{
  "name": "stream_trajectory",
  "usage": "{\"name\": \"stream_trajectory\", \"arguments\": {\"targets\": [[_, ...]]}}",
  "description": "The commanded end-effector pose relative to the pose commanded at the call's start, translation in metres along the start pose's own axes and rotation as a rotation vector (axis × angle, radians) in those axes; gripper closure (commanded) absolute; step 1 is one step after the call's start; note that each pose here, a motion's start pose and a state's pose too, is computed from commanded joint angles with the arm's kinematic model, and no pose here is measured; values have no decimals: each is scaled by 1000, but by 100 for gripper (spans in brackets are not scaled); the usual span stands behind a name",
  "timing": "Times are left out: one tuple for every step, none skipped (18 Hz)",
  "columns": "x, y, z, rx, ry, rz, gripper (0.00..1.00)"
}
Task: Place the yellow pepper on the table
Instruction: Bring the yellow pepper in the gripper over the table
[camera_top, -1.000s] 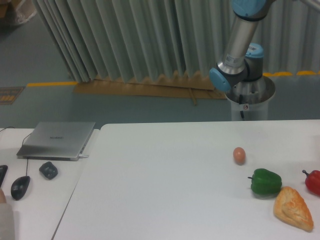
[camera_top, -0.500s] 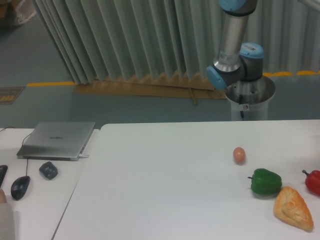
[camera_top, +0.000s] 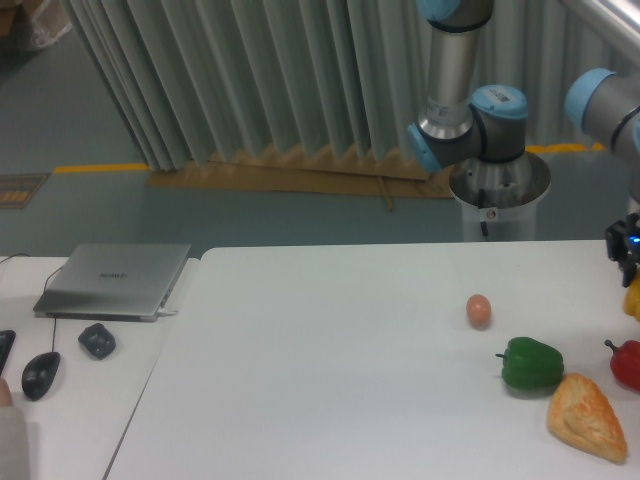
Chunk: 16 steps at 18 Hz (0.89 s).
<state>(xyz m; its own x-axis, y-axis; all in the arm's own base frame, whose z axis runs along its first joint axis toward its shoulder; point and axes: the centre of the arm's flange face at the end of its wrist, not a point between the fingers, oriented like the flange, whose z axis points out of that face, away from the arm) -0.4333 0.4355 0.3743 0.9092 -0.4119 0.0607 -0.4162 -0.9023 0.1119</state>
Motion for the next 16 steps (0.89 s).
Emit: {"name": "stream_trajectory", "arguments": {"targets": [[5, -5, 9, -10, 11, 11, 47], [7, -8, 17, -12, 26, 11, 47], [6, -10, 17, -14, 27, 14, 47], [7, -17, 22, -18, 36, 26, 47], [11, -23, 26, -19, 43, 28, 46], [11, -28, 30, -19, 48, 25, 46], [11, -33, 33, -17, 47, 16, 46], [12, -39, 31, -15, 31, 8, 46], [14, -50, 34, -17, 29, -3, 46], [14, -54, 38, -18, 34, -19, 46], [13, -55, 41, -20, 40, -32, 46], [14, -63, 47, -23, 47, -25, 46], [15, -69, 52, -28, 53, -20, 46], [13, -71, 60, -37, 62, -17, 46], [15, -77, 65, -40, 67, -8, 46], [18, -79, 67, -43, 70, -2, 46]]}}
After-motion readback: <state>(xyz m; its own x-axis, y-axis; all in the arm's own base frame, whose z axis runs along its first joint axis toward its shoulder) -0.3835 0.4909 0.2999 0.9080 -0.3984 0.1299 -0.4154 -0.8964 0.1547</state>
